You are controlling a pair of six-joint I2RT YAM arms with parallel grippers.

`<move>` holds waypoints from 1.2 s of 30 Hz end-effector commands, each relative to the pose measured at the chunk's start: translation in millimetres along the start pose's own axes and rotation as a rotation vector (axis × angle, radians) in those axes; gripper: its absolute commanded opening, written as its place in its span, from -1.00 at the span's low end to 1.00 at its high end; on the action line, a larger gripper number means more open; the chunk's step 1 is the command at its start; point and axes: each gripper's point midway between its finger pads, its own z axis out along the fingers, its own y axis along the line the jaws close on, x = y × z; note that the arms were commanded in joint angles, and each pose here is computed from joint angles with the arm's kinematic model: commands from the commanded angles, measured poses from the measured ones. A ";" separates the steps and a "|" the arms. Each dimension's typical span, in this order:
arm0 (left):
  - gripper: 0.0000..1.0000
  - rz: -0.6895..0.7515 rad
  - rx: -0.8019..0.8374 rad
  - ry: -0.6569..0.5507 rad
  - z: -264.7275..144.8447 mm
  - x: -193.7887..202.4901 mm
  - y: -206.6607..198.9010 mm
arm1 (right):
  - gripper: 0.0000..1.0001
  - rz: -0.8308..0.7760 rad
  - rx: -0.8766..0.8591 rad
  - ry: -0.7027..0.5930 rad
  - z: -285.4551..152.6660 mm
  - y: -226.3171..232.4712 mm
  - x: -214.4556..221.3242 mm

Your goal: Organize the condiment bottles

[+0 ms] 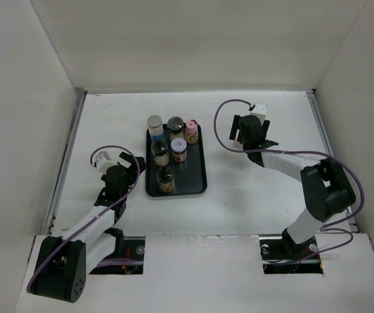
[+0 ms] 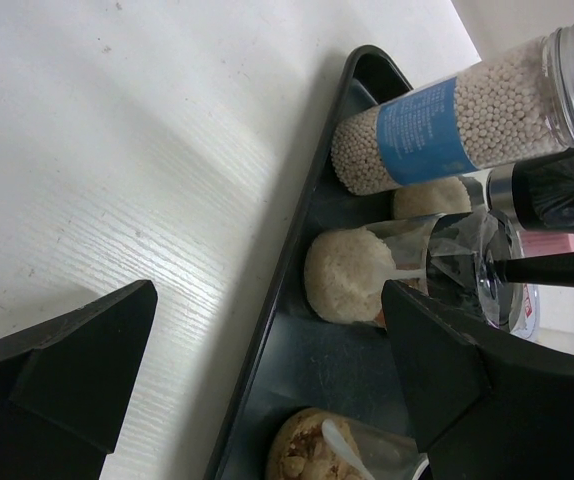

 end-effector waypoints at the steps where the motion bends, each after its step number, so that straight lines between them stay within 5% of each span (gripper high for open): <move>1: 1.00 -0.002 0.039 -0.024 2.3 -6.4 -13.8 | 0.75 0.010 0.000 -0.053 11.3 5.9 -29.0; 13: 1.00 0.006 0.039 -0.037 1.4 -8.2 -14.5 | -0.16 -0.018 0.007 -0.086 15.0 8.3 -44.6; 20: 1.00 0.006 0.041 -0.031 1.3 -6.5 -15.3 | -0.14 0.022 -0.178 -0.162 -81.4 46.5 -68.3; 26: 1.00 0.007 0.045 -0.038 0.2 -8.6 -16.9 | -0.13 0.009 -0.446 -0.128 -160.0 132.2 -36.7; 36: 1.00 0.018 0.069 -0.126 -15.9 -34.2 -15.2 | -0.11 -0.123 -0.573 -0.067 -176.9 220.3 42.1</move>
